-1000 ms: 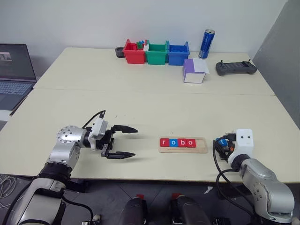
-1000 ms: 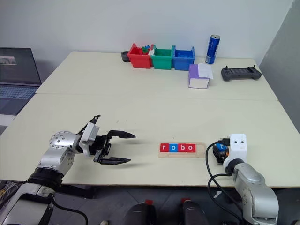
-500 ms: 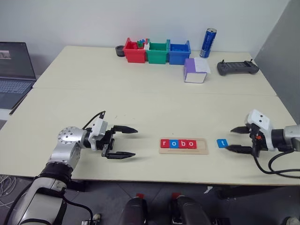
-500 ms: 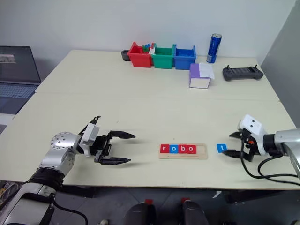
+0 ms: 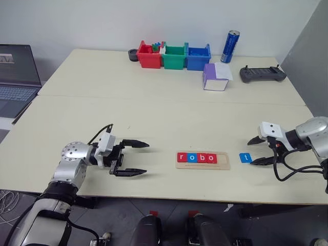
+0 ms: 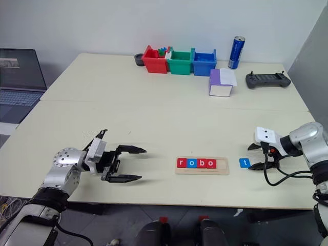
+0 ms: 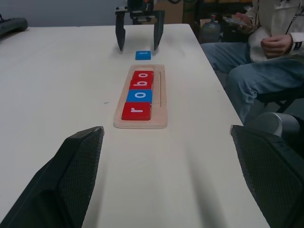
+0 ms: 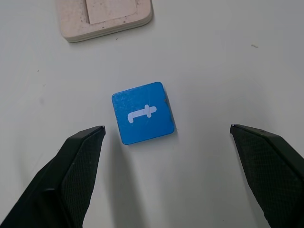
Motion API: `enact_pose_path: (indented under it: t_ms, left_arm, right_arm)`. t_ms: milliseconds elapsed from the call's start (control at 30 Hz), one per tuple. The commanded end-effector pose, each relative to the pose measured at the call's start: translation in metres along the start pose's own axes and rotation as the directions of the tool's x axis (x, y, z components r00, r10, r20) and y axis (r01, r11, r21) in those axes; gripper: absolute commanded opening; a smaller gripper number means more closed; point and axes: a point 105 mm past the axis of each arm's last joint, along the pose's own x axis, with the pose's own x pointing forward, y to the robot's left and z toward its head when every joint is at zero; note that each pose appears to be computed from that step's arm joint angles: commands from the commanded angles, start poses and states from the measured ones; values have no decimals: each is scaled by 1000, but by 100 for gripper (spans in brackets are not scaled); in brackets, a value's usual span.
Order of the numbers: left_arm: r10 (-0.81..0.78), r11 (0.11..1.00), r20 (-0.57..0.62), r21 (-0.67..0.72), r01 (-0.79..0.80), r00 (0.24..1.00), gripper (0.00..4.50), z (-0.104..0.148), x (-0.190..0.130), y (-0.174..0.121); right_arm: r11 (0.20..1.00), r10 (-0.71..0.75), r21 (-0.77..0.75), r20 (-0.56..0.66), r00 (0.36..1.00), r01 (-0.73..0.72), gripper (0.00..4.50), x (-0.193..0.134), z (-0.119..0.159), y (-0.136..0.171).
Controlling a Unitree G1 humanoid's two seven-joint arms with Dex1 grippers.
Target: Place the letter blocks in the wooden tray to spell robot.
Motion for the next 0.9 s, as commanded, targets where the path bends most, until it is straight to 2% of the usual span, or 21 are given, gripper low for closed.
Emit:
enact_pose_path:
  t_ms: [33,433,567,667,900]
  left_arm:
    - [0,999,10,40,-1,1000,450,11,-4,1]
    - [13,999,4,43,-13,1000,450,16,-8,3]
    - [15,999,2,43,-15,1000,450,15,-9,1]
    - [13,999,6,49,-14,1000,450,18,-8,1]
    - [5,998,7,56,-6,1000,450,23,-5,3]
  right_arm:
    - [998,46,-48,44,998,-44,448,-4,12,4]
    - [998,40,-42,46,998,-38,448,10,10,14]
    - [998,40,-42,13,999,-39,448,16,5,17]
    - [999,8,-44,-17,1000,-9,387,20,-1,12]
    - [999,1,-50,-28,1000,-3,151,16,0,9]
